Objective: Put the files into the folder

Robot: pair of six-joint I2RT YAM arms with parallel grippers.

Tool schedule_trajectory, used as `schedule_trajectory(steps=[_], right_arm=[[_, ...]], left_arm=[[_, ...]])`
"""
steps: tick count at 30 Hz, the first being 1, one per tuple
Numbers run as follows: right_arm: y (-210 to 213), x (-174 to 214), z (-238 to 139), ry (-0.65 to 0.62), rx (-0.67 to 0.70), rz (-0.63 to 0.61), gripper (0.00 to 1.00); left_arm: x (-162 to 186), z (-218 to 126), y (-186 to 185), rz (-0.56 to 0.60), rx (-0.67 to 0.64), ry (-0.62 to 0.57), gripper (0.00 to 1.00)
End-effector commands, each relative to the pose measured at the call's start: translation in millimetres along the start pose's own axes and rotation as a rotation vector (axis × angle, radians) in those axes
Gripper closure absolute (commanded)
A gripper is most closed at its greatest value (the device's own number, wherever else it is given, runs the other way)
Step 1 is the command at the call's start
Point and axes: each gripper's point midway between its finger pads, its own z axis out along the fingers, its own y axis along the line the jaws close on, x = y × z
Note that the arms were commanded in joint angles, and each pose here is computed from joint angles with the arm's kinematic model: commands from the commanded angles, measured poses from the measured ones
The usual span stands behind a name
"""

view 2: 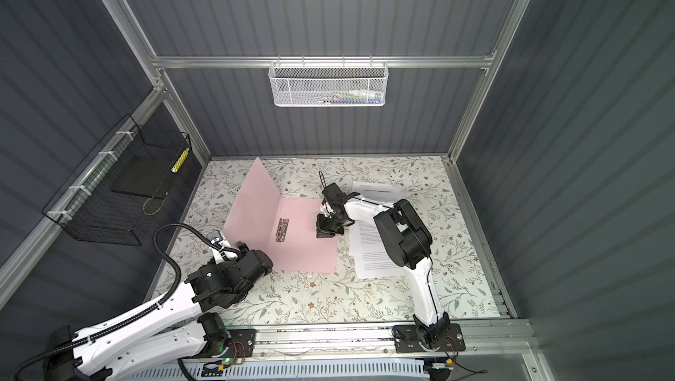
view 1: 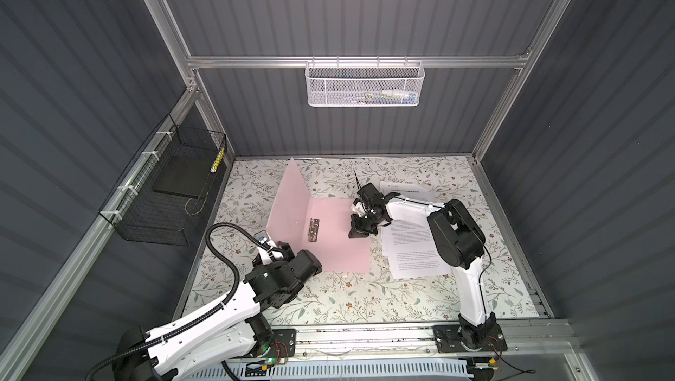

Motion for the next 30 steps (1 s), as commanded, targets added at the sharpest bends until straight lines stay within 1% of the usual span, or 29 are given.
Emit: schedule_trajectory(steps=[1,3,5,8,10,15,17,19,21,23,27,28,30], right_arm=[[-25.6,19.1,7.8,0.053,0.079,0.029,0.94],[-25.9,19.9,8.1,0.056,0.079,0.029,0.94],[-25.9,20.3,7.5,0.057,0.080,0.028,0.94],[-24.9,20.4,5.9,0.056,0.078,0.026,0.94],[-23.3,20.0,4.8,0.057,0.075,0.024,0.94],[-20.5,19.2,4.2,0.059,0.065,0.032,0.95],[-19.2,17.7,3.5,0.056,0.064,0.036,0.95],[-14.7,14.1,3.1,0.042,0.046,0.034,0.94],[-9.6,11.1,2.9,0.033,0.024,0.035,0.94],[-6.2,9.5,3.0,0.036,0.009,0.037,0.94],[-2.4,6.5,-3.0,0.021,0.006,0.024,0.94],[-1.8,5.5,-4.9,0.018,0.006,0.019,0.94],[-1.0,3.2,-8.4,0.014,0.006,0.011,0.93]], left_arm=[[-8.1,-0.2,30.3,-0.040,-0.132,-0.057,0.35],[-4.5,3.5,32.7,-0.027,-0.168,-0.054,0.34],[-1.1,8.8,38.8,-0.039,-0.217,-0.037,0.32],[3.9,21.7,37.8,-0.034,-0.235,0.014,0.32],[13.6,37.4,39.1,-0.045,-0.239,0.099,0.32],[38.7,77.3,35.5,-0.123,-0.197,0.307,0.35],[50.5,93.6,28.8,-0.119,-0.177,0.406,0.32],[66.0,110.0,15.8,-0.104,-0.136,0.518,0.26],[76.6,121.8,2.4,-0.089,-0.100,0.596,0.24],[79.6,128.8,-6.0,-0.077,-0.091,0.630,0.24],[67.0,133.7,-20.1,-0.074,-0.030,0.611,0.24],[61.5,133.5,-24.2,-0.073,-0.009,0.602,0.24],[52.1,131.9,-38.5,-0.071,0.072,0.591,0.24]])
